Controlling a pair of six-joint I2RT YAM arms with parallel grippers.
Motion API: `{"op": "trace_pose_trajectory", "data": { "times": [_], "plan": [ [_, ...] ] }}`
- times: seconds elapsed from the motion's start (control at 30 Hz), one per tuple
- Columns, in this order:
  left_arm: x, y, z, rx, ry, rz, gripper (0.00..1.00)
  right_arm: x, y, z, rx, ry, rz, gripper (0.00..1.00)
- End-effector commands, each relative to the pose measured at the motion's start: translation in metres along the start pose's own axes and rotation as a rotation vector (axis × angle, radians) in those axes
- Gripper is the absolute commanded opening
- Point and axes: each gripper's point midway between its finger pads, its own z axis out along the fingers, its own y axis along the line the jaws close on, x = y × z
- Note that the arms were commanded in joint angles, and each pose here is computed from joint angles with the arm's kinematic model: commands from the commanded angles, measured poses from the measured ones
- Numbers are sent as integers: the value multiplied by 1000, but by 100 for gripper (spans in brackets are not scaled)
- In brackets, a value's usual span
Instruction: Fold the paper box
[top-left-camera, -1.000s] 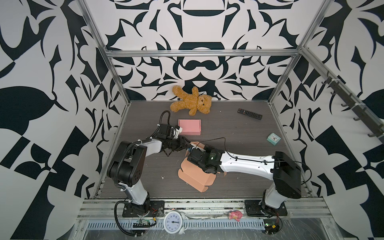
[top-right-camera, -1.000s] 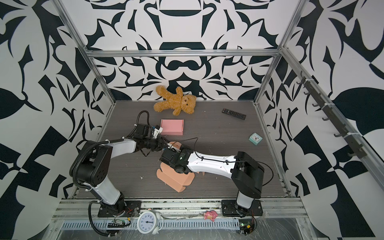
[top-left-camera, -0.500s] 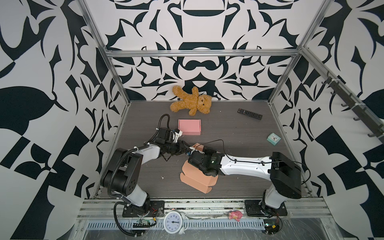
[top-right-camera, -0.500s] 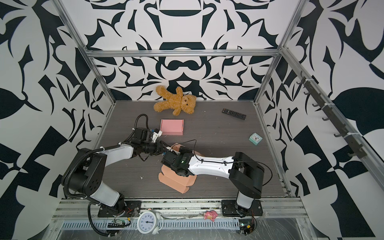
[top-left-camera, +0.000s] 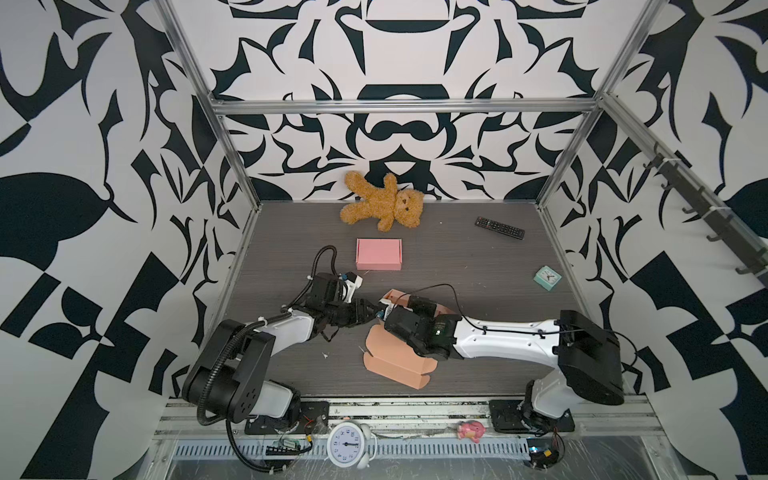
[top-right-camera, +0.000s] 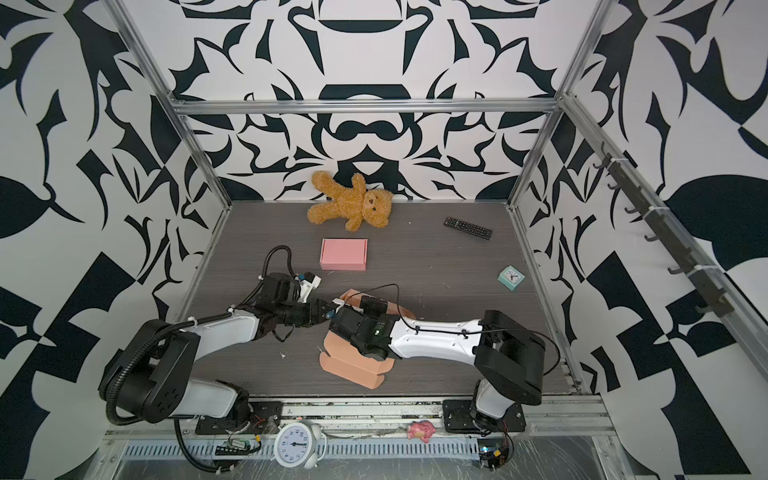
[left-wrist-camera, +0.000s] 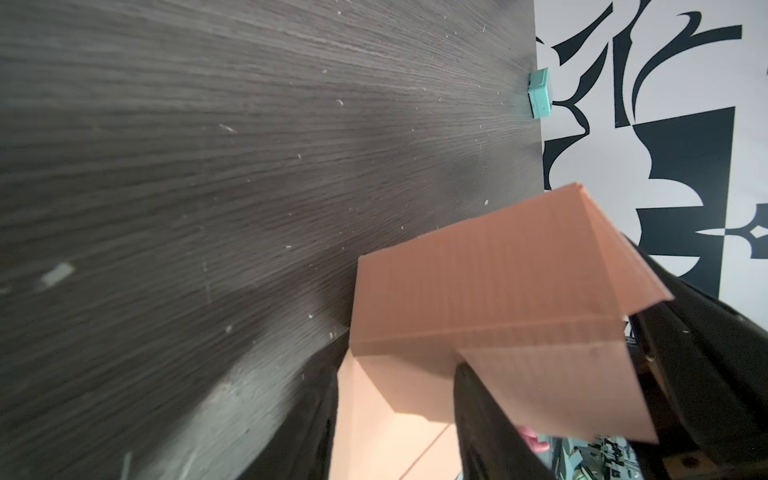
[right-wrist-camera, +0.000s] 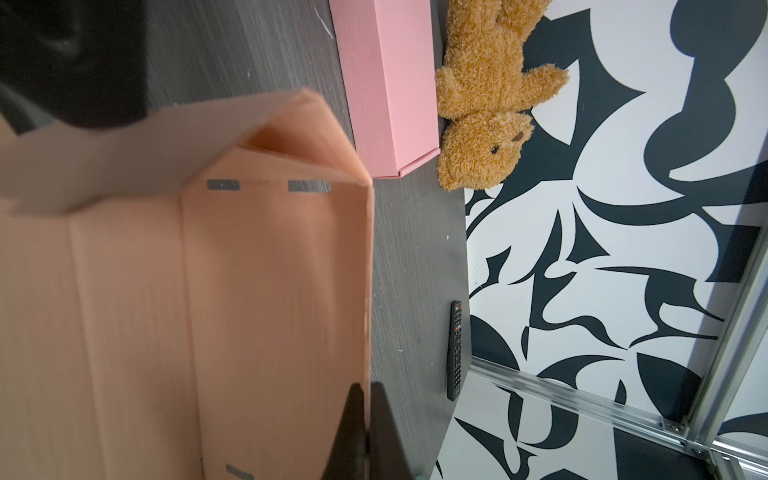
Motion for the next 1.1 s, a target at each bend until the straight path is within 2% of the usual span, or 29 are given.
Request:
{"op": "trace_pose_trajectory", "data": {
  "times": [0.0,0.33,0.6,0.77,1.07],
  "plan": [
    [-4,-7,2,22,-41,87,50,-6,-1,-4,-2,-40,17,0],
    [2,-16,8,30,-68,199,54,-5,10,6,6,-41,-44,0],
    [7,-20,9,-18,-111,276,59,-8,10,3,5,-78,-27,0],
    [7,-17,12,-75,-163,319,60,-6,13,1,-18,-94,-15,0],
    [-2,-27,7,-58,-231,379,57,-6,11,-3,-15,-113,-7,0]
  ]
}}
